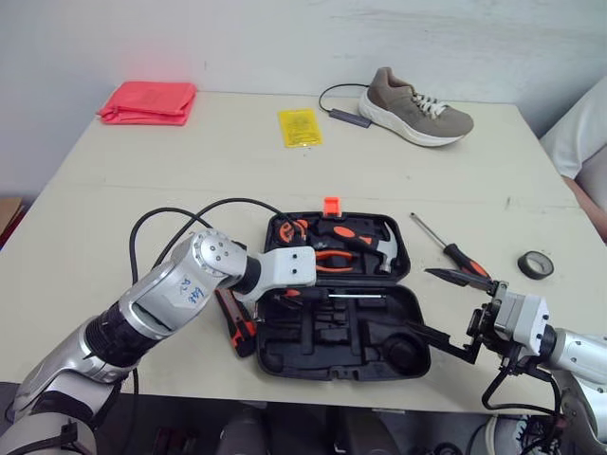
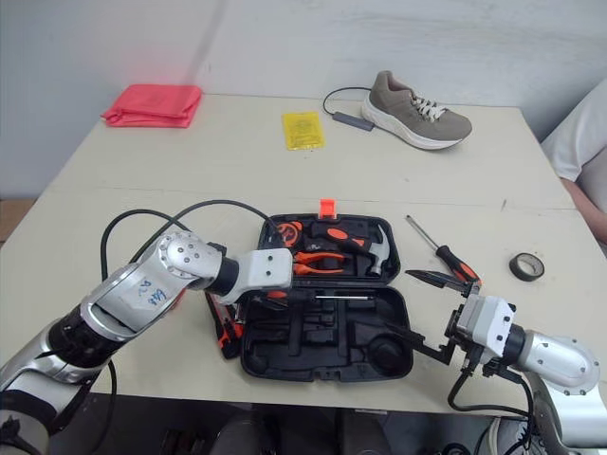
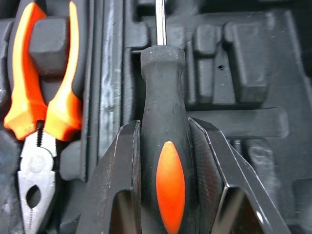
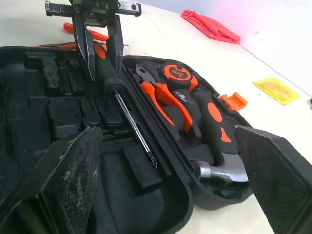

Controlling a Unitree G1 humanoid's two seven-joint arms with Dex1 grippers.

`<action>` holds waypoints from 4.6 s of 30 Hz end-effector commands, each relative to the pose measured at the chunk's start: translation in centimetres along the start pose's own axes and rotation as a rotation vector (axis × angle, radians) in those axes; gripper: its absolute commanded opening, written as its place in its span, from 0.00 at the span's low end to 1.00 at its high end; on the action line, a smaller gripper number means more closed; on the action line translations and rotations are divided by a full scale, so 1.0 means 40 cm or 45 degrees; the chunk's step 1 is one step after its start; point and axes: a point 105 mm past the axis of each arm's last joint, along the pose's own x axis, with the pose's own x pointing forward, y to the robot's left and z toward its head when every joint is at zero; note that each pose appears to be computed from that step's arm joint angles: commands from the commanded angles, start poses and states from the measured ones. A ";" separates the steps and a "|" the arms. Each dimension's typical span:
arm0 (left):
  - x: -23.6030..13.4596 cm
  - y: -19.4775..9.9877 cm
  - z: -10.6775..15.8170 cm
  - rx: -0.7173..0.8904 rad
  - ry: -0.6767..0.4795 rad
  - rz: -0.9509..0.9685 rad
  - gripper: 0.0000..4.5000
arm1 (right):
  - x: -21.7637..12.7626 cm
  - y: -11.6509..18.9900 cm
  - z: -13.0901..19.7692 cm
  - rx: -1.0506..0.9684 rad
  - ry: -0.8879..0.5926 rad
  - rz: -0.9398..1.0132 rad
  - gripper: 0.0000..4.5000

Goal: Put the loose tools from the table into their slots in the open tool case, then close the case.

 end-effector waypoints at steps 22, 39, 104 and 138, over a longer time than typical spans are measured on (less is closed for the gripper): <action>0.012 0.004 0.012 0.075 0.008 0.023 0.18 | -0.007 0.000 0.027 -0.045 -0.027 0.003 1.00; -0.053 0.009 0.060 0.116 -0.199 0.047 0.80 | -0.011 0.014 0.029 -0.024 -0.019 0.010 1.00; 0.070 0.019 0.122 -0.007 -0.835 0.011 0.02 | -0.032 0.024 0.016 0.022 0.024 -0.118 1.00; -0.563 -0.081 -0.625 -0.774 -0.346 1.237 0.98 | -0.630 0.045 -0.162 0.150 0.671 -1.221 1.00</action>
